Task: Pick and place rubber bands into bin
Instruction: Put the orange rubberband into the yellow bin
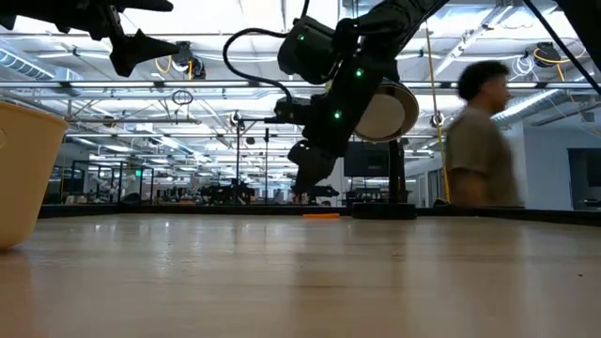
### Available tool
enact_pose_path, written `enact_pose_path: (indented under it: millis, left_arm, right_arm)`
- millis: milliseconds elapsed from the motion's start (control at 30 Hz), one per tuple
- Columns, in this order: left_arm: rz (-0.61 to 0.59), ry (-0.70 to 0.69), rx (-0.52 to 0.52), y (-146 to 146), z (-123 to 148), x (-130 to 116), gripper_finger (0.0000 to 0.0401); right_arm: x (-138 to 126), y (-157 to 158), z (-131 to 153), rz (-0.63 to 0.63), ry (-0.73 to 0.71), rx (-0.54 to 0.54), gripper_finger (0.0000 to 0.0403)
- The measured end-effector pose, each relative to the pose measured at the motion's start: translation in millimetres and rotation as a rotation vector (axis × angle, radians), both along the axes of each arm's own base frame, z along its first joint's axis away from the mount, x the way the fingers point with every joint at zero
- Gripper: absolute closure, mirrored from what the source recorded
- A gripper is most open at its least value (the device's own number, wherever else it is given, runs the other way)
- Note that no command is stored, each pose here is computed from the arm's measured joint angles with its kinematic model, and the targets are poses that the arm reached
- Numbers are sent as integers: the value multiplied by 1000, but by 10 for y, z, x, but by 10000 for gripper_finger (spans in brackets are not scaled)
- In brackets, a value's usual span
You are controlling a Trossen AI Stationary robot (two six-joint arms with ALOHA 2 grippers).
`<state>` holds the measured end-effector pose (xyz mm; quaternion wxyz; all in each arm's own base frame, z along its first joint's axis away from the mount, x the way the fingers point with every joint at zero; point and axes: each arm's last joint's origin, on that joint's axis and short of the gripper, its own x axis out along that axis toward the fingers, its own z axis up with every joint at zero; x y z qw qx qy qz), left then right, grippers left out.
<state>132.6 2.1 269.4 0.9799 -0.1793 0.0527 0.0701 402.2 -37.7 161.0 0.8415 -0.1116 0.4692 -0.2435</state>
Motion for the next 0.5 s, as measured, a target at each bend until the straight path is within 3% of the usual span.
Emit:
enact_pose_path:
  millis: [100,267,500]
  left_arm:
    - [0,0,0,0,0,0,74]
    - [0,1,2,0,0,1,75]
    - [3,34,3,1,-31,-5,74]
  right_arm:
    - [-11,-12,4,-55,-10,-27,207]
    - [-27,-12,72,-157,-96,19,207]
    - [-49,106,121,-120,-80,19,207]
